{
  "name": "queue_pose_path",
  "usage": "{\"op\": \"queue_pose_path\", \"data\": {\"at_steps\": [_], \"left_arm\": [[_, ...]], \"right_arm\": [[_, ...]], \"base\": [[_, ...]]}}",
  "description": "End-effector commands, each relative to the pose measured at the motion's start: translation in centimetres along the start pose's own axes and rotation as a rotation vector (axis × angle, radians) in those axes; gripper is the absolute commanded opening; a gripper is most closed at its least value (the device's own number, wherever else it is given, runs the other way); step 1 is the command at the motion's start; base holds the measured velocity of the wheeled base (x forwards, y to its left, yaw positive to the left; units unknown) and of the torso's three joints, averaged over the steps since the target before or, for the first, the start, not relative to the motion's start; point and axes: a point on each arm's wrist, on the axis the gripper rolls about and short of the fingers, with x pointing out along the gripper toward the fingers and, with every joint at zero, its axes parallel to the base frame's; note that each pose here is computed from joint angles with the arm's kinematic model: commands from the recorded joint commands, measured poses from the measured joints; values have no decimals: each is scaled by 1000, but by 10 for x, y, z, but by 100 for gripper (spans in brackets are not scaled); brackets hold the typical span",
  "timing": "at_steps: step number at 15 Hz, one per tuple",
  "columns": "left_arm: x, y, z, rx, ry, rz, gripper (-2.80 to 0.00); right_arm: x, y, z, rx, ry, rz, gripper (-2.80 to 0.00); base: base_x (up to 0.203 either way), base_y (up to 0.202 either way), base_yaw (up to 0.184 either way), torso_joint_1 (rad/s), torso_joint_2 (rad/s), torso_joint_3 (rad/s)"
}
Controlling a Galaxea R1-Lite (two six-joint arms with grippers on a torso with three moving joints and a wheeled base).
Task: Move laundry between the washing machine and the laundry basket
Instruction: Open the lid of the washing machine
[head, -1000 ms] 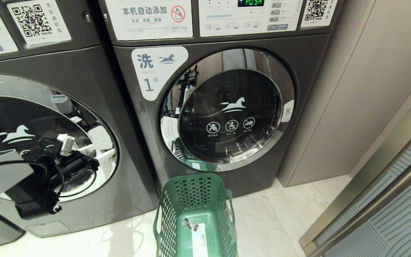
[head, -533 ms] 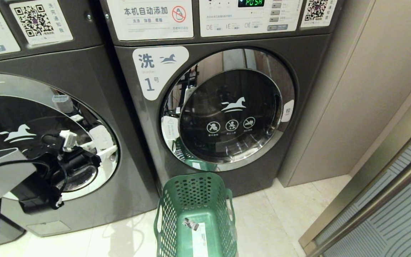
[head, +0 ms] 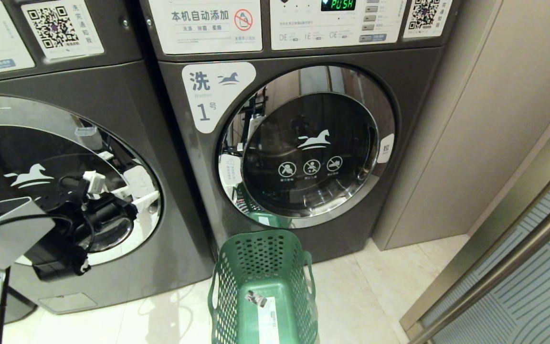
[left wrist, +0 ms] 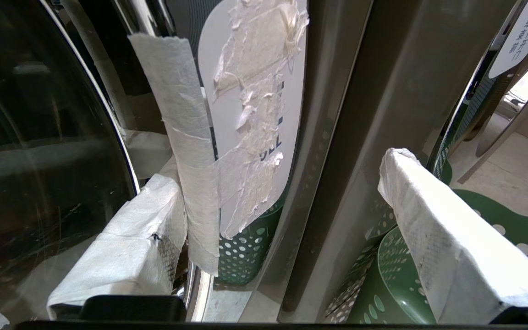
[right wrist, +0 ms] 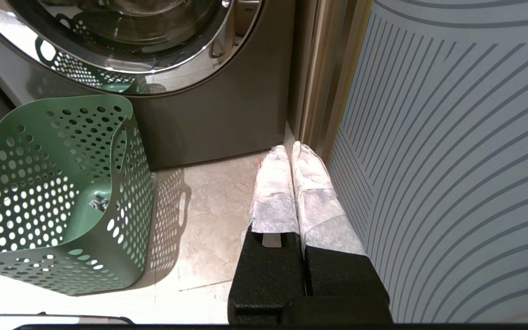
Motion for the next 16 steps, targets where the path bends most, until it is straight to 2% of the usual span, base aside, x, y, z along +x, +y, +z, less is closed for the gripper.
{"op": "queue_pose_path", "data": {"at_steps": [1,4,7,16], "left_arm": [[2,-1,3,12,-10,-13,0],[-1,-3,6,3,-6,-14,0],[-6,-9,4,-41,16,-12,0],[-18,-20,14,-64,42,-29,0]], "right_arm": [[0,0,0,0,0,0,-280],[0,0,0,0,0,0,-280],[0,0,0,0,2,0,-280],[0,0,0,1,1,0,-280]], "base": [[0,0,0,0,0,0],[0,0,0,0,0,0],[0,0,0,0,0,0],[0,0,0,0,0,0]]}}
